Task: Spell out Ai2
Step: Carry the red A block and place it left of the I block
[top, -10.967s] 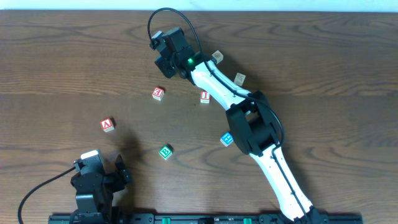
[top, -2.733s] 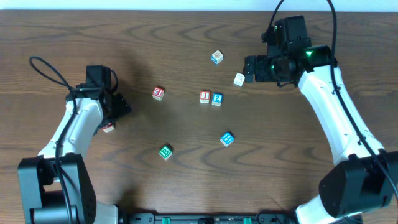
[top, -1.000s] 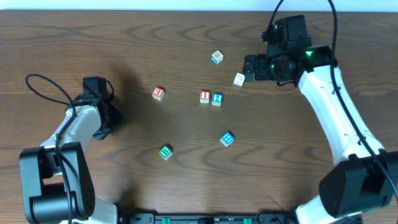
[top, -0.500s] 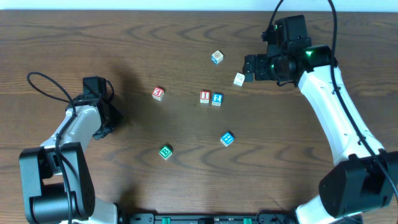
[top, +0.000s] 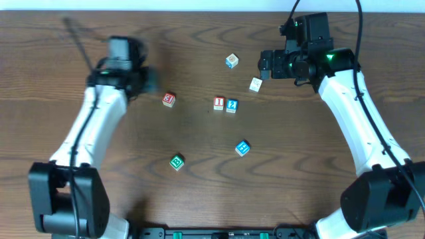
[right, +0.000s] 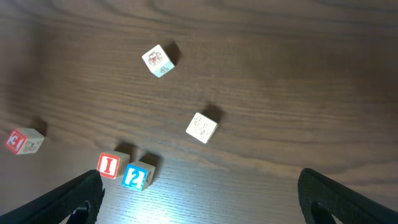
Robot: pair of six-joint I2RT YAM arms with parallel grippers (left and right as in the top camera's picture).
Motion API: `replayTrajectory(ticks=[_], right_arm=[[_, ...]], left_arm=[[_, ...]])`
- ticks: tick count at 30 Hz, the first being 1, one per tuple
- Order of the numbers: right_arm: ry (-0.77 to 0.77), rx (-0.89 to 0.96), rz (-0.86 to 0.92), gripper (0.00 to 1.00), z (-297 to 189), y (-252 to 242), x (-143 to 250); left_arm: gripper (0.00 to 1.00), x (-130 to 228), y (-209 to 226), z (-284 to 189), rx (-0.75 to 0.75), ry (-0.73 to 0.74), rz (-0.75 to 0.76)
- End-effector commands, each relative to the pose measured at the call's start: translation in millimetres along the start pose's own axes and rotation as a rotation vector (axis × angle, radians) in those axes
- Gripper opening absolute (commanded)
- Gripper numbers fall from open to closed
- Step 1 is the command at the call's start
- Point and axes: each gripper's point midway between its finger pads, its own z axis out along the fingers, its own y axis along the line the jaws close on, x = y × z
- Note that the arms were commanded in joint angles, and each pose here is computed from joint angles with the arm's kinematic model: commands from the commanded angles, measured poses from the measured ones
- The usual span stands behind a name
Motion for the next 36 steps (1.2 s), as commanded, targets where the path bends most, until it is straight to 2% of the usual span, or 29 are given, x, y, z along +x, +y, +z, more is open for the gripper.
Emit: replayTrajectory(ticks=[1,5,10,22,29,36], right_arm=[[-0.028,0.039,0.018,0.99,-7,-13,-8],[-0.033,0.05,0.055,0.99,-9,-30,-10],[-0.034,0.048,0.09,0.99,-11,-45,-12],[-0.026,0.047,0.095,0.99,-11,-47,-10],[-0.026,0.047,0.095,0.99,-11,-47,-10],[-0.026,0.047,0.095,0.99,-11,-47,-10]], left_arm=[[0.06,2,-52,-2,0.089,-0.015,0.191],[0.06,20,-78,12,0.066,0.019,0.261],[0.06,39,-106,36,0.124,0.072,0.305],[0.06,79,-119,67,0.112,0.208,0.166],[0.06,89,-125,82,0.109,0.23,0.142],[0.06,79,-135,82,0.129,0.201,0.102]])
